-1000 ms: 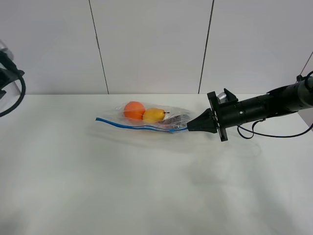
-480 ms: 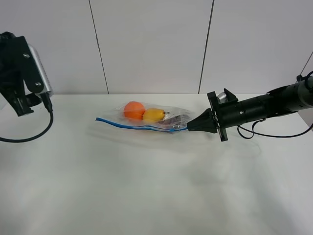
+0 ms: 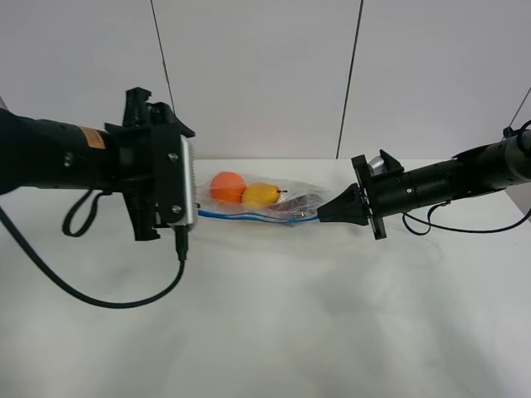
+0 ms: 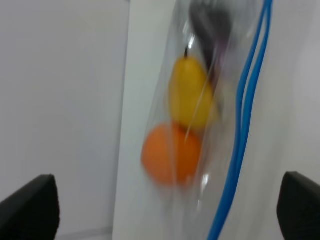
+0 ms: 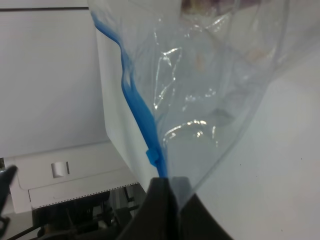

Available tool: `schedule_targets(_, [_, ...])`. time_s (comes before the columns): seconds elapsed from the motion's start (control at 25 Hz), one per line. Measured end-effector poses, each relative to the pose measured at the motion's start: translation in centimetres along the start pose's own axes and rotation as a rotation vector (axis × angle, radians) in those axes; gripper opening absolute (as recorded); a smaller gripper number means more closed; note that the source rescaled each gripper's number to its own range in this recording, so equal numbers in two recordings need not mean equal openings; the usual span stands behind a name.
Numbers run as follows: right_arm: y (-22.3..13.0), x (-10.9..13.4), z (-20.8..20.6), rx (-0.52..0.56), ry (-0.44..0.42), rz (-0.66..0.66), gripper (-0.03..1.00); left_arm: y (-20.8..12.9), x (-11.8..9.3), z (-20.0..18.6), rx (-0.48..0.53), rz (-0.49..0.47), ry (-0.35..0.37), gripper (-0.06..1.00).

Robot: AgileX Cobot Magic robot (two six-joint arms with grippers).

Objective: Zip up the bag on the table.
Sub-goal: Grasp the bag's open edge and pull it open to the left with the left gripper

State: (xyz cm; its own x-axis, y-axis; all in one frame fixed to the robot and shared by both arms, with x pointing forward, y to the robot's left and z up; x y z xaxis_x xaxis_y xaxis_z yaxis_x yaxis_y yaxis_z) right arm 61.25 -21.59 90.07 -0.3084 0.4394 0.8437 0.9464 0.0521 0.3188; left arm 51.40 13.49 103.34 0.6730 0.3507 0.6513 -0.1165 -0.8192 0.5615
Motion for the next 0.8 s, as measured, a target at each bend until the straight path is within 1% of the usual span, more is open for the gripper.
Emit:
schedule_targets(0.08, [0.0, 0.0, 0.0, 0.000, 0.000, 0.000, 0.00, 0.7, -1.0, 1.1, -0.028, -0.009, -0.004, 1.00])
schedule_targets(0.28, [0.0, 0.0, 0.0, 0.000, 0.000, 0.000, 0.00, 1.4, -3.4, 4.2, -0.056, -0.043, -0.025, 1.00])
schedule_targets(0.4, [0.0, 0.0, 0.0, 0.000, 0.000, 0.000, 0.00, 1.7, -4.7, 6.0, -0.087, -0.069, -0.007, 1.00])
schedule_targets(0.52, [0.0, 0.0, 0.0, 0.000, 0.000, 0.000, 0.00, 1.7, -5.4, 7.6, -0.121, -0.106, 0.033, 1.00])
schedule_targets(0.6, [0.0, 0.0, 0.0, 0.000, 0.000, 0.000, 0.00, 1.4, -6.0, 8.5, -0.126, -0.125, 0.046, 1.00])
schedule_targets(0.68, [0.0, 0.0, 0.0, 0.000, 0.000, 0.000, 0.00, 0.9, -6.5, 9.4, -0.122, -0.131, 0.051, 1.00])
schedule_targets(0.8, [0.0, 0.0, 0.0, 0.000, 0.000, 0.001, 0.00, 0.2, -7.4, 10.5, -0.114, -0.116, 0.045, 1.00])
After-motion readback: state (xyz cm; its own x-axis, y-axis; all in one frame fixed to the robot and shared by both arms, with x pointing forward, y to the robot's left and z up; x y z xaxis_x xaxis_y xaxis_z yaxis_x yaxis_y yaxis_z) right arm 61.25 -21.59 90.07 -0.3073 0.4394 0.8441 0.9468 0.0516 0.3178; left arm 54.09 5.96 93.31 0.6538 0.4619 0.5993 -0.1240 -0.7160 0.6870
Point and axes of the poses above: a point on each arm's last joint axis where the gripper is mounted, z pointing out along that axis toward the gripper, x along the wrist's bending axis when the last joint is at zero, y = z × x, the point moved 2 cm from there along z, pointing out along that axis toward the gripper, and after that the axes turned 15 degrees about -z, right-handed, at the moved point
